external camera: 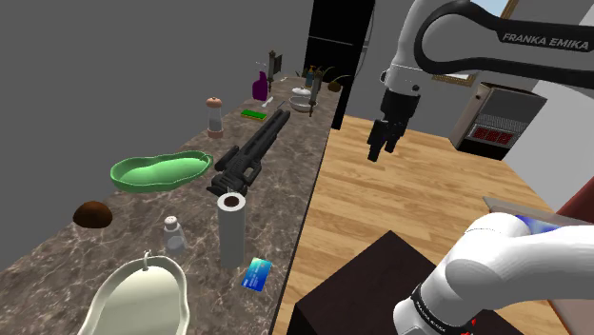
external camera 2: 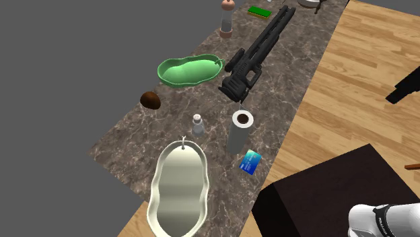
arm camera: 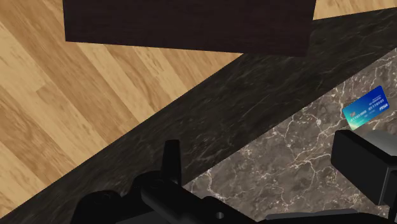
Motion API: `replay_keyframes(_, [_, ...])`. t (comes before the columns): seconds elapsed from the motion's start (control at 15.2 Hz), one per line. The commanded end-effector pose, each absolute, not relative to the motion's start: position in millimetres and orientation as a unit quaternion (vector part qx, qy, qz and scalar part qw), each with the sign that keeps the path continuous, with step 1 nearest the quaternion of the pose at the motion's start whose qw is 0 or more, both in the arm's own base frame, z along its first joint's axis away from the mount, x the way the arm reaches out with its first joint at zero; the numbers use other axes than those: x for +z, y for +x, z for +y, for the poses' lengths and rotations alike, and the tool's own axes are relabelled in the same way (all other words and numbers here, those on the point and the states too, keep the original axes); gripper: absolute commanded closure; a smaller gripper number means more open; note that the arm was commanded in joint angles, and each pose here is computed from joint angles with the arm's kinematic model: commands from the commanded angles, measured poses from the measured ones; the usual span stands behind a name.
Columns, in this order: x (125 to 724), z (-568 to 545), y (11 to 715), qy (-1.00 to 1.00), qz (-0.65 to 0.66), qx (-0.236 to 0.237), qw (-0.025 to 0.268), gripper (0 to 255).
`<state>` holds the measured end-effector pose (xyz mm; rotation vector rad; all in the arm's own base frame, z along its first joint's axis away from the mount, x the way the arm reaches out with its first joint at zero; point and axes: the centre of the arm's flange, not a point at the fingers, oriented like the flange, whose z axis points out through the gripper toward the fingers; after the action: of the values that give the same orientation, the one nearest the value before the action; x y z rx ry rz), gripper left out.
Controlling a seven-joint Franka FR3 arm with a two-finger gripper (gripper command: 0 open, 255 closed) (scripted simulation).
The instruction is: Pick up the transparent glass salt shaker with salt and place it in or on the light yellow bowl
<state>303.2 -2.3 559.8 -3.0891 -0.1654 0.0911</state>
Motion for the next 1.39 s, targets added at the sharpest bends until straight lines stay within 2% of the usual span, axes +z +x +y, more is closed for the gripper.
replay_keyframes(0.0, [559.8,-2.3,303.2,-0.998,-0.053,0.029,0.023,0])
replay_keyframes(1.32, [475.1,219.4,409.3,-0.997,-0.068,0.013,0.03,0])
